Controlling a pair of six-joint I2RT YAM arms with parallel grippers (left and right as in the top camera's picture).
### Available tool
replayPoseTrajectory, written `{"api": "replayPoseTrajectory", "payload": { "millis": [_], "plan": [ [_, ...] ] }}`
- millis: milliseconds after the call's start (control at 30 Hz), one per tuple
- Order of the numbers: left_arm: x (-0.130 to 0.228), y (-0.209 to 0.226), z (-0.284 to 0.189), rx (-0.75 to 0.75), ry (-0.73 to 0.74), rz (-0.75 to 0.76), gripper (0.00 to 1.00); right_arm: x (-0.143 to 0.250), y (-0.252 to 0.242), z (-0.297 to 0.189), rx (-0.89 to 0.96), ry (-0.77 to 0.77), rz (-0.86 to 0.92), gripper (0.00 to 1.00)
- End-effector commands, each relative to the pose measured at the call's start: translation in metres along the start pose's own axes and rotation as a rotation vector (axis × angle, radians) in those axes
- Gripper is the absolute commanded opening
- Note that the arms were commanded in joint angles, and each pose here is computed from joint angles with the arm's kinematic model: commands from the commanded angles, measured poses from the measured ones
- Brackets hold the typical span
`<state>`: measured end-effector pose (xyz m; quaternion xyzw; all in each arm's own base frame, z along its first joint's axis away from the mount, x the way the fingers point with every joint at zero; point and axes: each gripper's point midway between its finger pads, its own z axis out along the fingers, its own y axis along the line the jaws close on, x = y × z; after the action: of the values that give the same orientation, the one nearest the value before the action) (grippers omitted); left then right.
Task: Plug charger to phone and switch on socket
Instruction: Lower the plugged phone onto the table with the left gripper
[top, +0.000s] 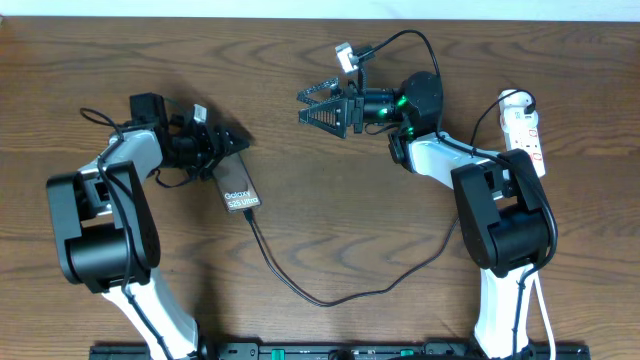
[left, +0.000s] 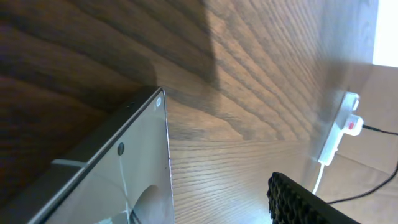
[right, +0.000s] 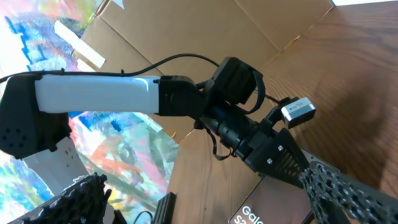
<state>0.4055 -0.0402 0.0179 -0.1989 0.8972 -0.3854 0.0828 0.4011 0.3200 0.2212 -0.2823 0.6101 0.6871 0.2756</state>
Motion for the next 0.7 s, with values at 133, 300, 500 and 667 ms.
{"api": "replayPoseTrajectory", "payload": {
  "millis": [133,300,500,667],
  "plan": [
    [0.022,0.093,0.01,-0.365,0.02,-0.149,0.73,-0.008,0.01,0.004,-0.014,0.0,-0.044,0.99],
    [0.024,0.098,0.008,-0.395,0.023,-0.164,0.73,-0.007,0.01,0.004,-0.016,0.002,-0.043,0.99],
    [0.028,0.098,0.008,-0.399,0.034,-0.174,0.74,-0.007,0.01,0.004,-0.016,0.002,-0.047,0.99],
    [0.034,0.107,0.003,-0.453,0.049,-0.198,0.73,-0.007,0.01,0.004,-0.016,0.002,-0.047,0.99]
  ]
}}
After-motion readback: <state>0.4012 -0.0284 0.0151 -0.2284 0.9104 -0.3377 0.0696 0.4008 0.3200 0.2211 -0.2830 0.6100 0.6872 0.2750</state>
